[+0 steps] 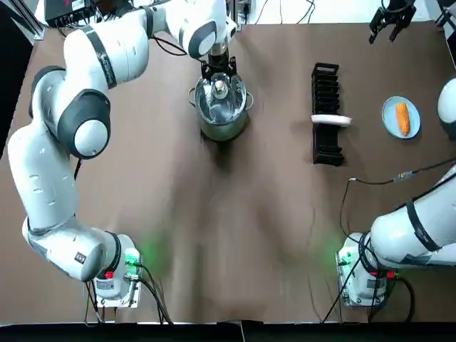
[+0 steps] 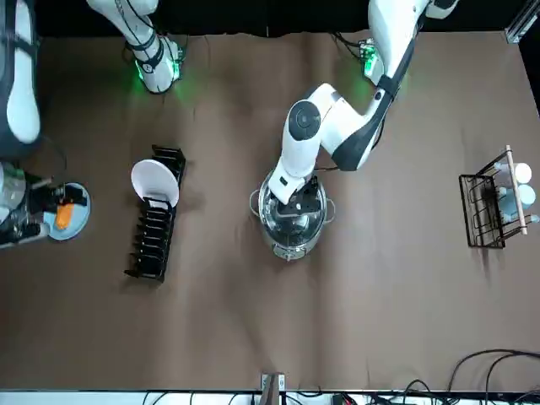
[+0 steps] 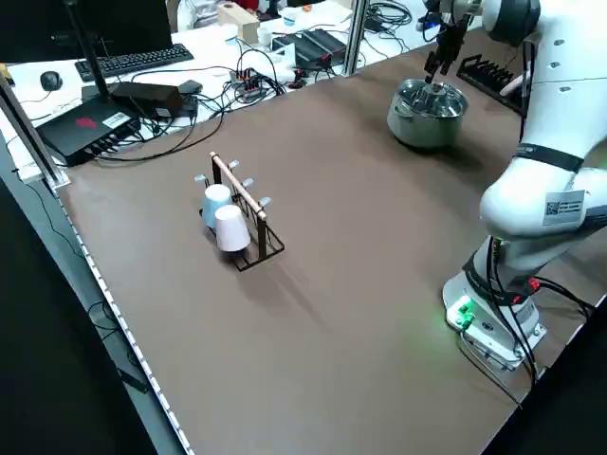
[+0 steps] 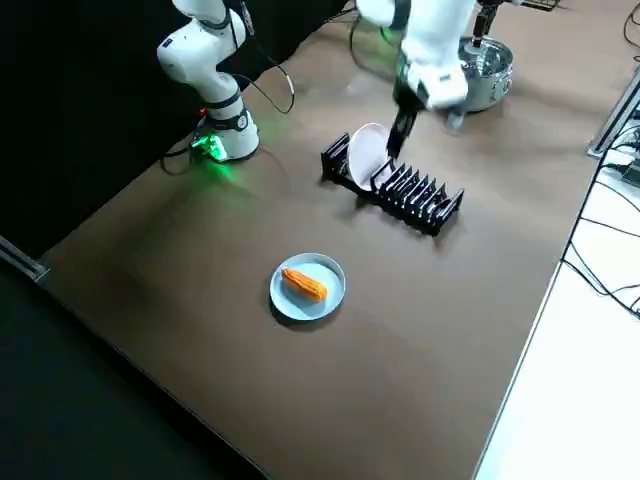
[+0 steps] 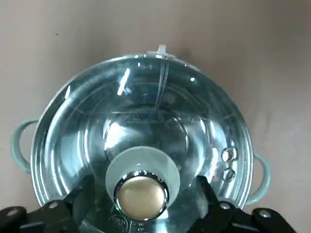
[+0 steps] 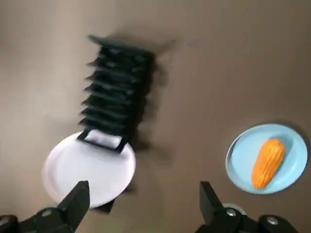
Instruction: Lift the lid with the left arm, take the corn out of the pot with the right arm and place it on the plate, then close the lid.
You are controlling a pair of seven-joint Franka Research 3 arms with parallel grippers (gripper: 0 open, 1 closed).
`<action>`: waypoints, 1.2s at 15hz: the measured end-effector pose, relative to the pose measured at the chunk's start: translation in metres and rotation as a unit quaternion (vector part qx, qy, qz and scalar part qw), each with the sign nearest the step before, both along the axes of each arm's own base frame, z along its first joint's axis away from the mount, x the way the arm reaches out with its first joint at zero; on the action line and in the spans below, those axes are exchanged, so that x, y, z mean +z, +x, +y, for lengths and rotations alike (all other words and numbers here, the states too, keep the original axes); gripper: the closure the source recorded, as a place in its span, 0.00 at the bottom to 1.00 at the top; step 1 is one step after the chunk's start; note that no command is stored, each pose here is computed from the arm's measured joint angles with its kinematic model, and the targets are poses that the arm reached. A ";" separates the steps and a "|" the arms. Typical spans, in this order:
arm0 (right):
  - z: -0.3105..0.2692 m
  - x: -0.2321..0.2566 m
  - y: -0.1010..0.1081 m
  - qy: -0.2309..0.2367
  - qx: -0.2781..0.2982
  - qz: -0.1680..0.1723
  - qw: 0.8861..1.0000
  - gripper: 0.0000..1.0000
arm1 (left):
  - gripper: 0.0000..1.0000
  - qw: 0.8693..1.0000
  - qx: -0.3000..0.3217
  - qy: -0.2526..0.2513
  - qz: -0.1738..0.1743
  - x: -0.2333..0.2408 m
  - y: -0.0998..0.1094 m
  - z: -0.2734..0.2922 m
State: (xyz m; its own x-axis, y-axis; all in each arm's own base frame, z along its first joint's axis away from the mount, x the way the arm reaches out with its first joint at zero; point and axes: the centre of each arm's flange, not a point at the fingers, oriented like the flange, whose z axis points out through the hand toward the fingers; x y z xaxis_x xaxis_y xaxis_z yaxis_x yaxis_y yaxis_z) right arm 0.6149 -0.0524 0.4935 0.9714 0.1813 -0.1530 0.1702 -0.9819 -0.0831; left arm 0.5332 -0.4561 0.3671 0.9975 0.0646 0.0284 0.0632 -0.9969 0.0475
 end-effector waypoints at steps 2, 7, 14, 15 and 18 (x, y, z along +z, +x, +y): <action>0.015 0.040 -0.021 0.003 0.011 0.001 1.000 0.00 | 0.00 1.000 0.010 -0.009 -0.019 0.027 0.009 0.010; 0.037 0.130 -0.070 -0.007 -0.015 -0.043 0.999 0.00 | 0.01 0.999 0.009 0.031 -0.040 0.138 0.037 0.118; 0.060 0.186 -0.118 -0.012 -0.020 -0.064 0.998 0.00 | 0.00 0.999 -0.017 0.049 0.007 0.251 0.028 0.314; 0.060 0.187 -0.120 -0.012 -0.022 -0.065 0.998 0.00 | 0.00 0.999 -0.010 0.050 0.008 0.257 0.027 0.331; 0.058 0.180 -0.121 -0.013 -0.024 -0.057 0.998 0.00 | 0.00 0.999 0.002 0.051 0.009 0.261 0.027 0.351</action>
State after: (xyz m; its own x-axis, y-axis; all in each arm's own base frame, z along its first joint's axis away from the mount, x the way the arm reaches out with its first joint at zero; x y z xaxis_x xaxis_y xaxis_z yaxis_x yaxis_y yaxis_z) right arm 0.4939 0.0058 0.6736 0.9902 0.1320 -0.0456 0.1302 -0.9906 -0.0412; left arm 0.5604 -0.1050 0.6276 0.9976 0.0666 0.0174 0.0675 -0.9961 -0.0564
